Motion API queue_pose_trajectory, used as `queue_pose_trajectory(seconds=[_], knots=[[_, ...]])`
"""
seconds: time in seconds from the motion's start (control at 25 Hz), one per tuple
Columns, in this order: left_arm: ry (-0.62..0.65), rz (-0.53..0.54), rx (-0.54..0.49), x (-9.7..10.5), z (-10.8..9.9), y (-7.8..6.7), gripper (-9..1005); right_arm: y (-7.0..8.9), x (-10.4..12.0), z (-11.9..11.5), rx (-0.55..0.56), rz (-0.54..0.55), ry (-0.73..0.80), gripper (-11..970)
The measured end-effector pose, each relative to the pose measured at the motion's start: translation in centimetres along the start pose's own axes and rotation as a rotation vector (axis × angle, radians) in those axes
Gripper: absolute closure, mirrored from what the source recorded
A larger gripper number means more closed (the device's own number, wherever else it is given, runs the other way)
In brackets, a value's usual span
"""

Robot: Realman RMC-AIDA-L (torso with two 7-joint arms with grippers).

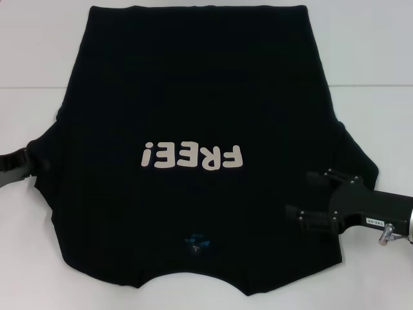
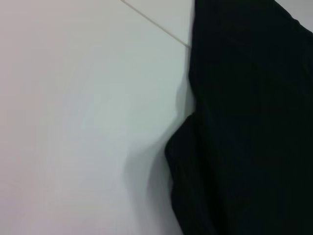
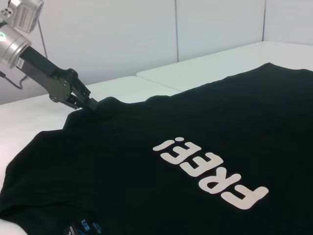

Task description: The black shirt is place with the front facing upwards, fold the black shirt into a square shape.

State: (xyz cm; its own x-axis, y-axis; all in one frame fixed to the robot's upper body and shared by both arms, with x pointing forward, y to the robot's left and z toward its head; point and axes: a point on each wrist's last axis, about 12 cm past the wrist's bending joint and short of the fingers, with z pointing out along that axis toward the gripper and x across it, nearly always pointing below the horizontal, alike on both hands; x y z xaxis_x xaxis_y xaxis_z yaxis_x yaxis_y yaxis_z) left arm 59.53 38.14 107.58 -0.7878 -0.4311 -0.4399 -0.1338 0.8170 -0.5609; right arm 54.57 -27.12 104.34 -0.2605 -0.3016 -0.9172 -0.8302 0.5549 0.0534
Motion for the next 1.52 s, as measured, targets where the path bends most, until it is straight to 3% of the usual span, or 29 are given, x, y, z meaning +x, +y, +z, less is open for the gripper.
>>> queue_pose_trajectory(seconds=[0.16, 0.4, 0.84, 1.04, 1.28, 1.52], knots=[[-0.005, 0.001, -0.008, 0.0, 0.0, 0.2, 816, 0.0, 0.0, 0.0, -0.002, 0.002, -0.001, 68], [-0.012, 0.008, -0.012, -0.1, -0.1, 0.3, 993, 0.1, 0.0, 0.1, -0.004, 0.003, -0.001, 71], [-0.088, 0.034, -0.076, -2.2, -2.5, 1.9, 994, 0.0, -0.1, -0.1, 0.011, 0.013, -0.021, 78], [-0.123, 0.056, -0.091, -3.4, -3.5, 2.0, 994, 0.0, -0.1, -0.1, 0.011, 0.013, -0.021, 80], [-0.118, 0.060, -0.082, -3.3, -3.2, 1.7, 994, 0.0, -0.1, -0.1, 0.011, 0.012, -0.022, 84], [-0.119, 0.018, -0.087, -2.3, -3.5, 2.7, 995, 0.0, 0.0, -0.1, 0.011, 0.014, -0.022, 87]])
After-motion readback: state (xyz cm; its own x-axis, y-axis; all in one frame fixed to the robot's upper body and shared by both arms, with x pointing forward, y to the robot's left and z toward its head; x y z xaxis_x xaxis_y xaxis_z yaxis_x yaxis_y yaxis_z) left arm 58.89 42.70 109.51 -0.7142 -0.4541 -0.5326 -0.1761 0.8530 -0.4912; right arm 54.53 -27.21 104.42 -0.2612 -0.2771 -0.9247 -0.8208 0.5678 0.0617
